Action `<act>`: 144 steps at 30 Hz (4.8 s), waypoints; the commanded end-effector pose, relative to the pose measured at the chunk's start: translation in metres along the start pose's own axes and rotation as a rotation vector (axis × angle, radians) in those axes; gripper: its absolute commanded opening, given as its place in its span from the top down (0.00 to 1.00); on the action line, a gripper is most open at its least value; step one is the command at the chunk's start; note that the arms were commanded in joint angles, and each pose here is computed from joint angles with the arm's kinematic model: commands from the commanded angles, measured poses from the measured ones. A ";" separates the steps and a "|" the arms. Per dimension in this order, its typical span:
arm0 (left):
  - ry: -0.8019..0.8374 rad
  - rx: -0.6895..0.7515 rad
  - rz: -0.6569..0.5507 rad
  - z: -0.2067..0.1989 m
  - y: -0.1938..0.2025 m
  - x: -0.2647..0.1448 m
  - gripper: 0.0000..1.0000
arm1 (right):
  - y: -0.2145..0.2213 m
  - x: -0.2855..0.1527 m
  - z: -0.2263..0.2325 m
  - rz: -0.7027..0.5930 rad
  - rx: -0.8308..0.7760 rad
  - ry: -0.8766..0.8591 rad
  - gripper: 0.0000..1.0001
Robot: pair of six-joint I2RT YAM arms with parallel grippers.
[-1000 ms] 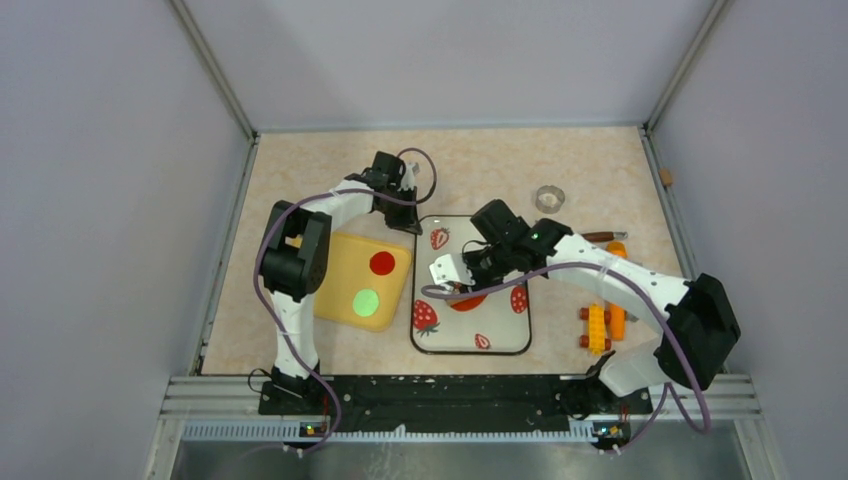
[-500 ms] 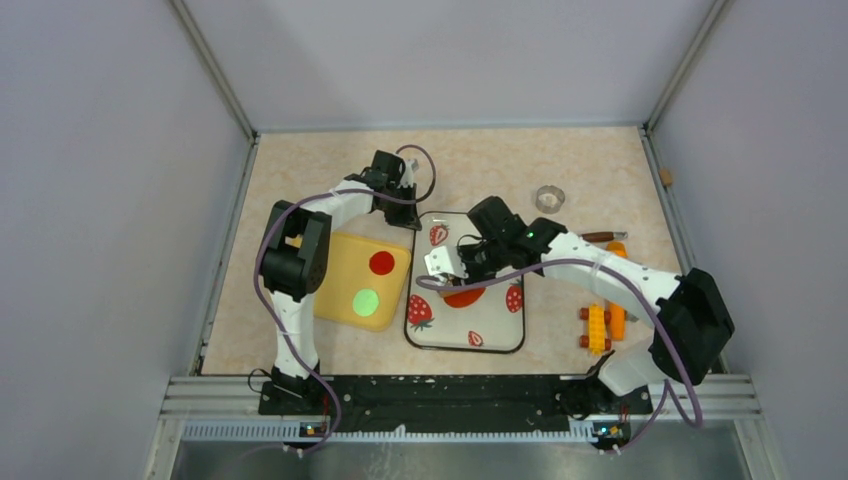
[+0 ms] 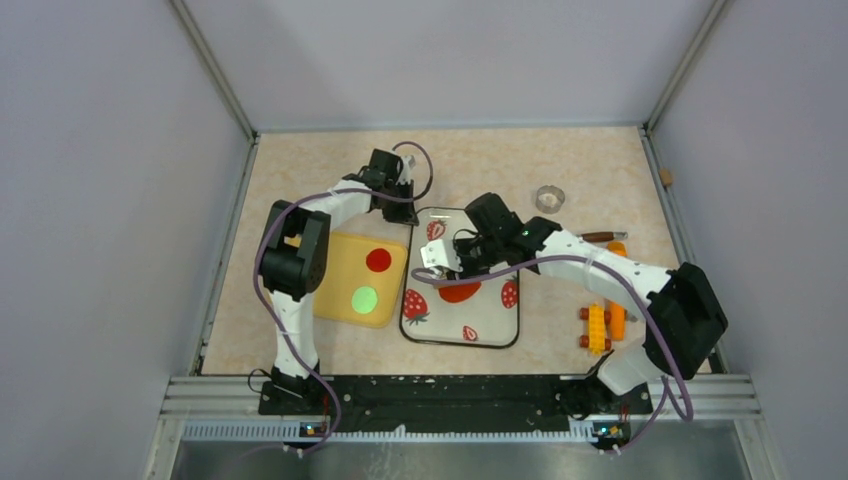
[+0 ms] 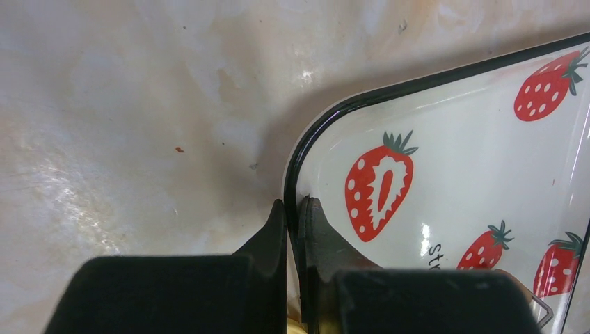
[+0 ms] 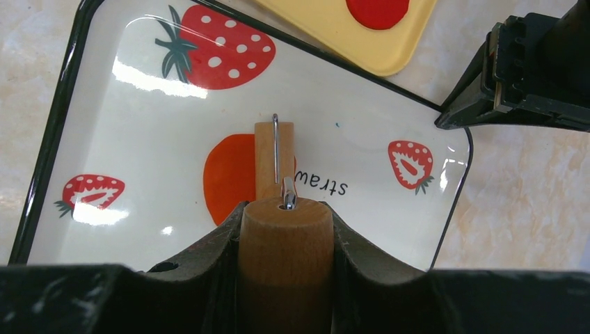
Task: Roll out the dumpling wrappers from the dough
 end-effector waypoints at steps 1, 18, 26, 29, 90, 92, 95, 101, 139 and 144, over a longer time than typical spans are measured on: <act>0.070 -0.012 0.182 -0.015 0.050 0.002 1.00 | 0.092 0.035 -0.014 0.291 0.013 0.070 1.00; 0.079 -0.010 0.186 -0.016 0.052 0.004 1.00 | 0.084 0.034 -0.055 0.282 0.029 0.159 1.00; 0.058 -0.017 0.186 -0.011 0.051 0.002 1.00 | 0.028 -0.002 -0.085 0.176 0.049 0.200 1.00; 0.052 -0.021 0.179 -0.007 0.048 0.001 1.00 | -0.023 -0.038 -0.085 0.052 0.077 0.147 1.00; -0.106 -0.116 0.044 0.076 -0.021 0.015 1.00 | 0.010 -0.009 0.093 0.107 0.249 -0.470 1.00; -0.110 -0.117 0.042 0.078 -0.021 0.016 1.00 | 0.011 -0.010 0.097 0.109 0.255 -0.476 1.00; -0.114 -0.119 0.044 0.080 -0.020 0.016 1.00 | 0.011 -0.012 0.101 0.113 0.267 -0.488 1.00; -0.115 -0.124 0.046 0.083 -0.020 0.017 1.00 | 0.009 -0.020 0.111 0.123 0.275 -0.505 1.00; -0.059 -0.137 0.041 0.070 -0.015 0.002 1.00 | -0.013 0.000 0.031 0.016 0.050 -0.149 1.00; -0.061 -0.134 0.039 0.071 -0.016 0.002 1.00 | 0.011 0.000 0.076 0.091 0.171 -0.333 1.00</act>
Point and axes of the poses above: each gripper's point midway between its finger pads, its own x axis out along the fingers, its own z axis along the line the jaws close on, y = z × x, the point moved 2 cm from there along -x, back along the fingers, and after that the axes turned 10 degrees about x, right-handed, at the moved point
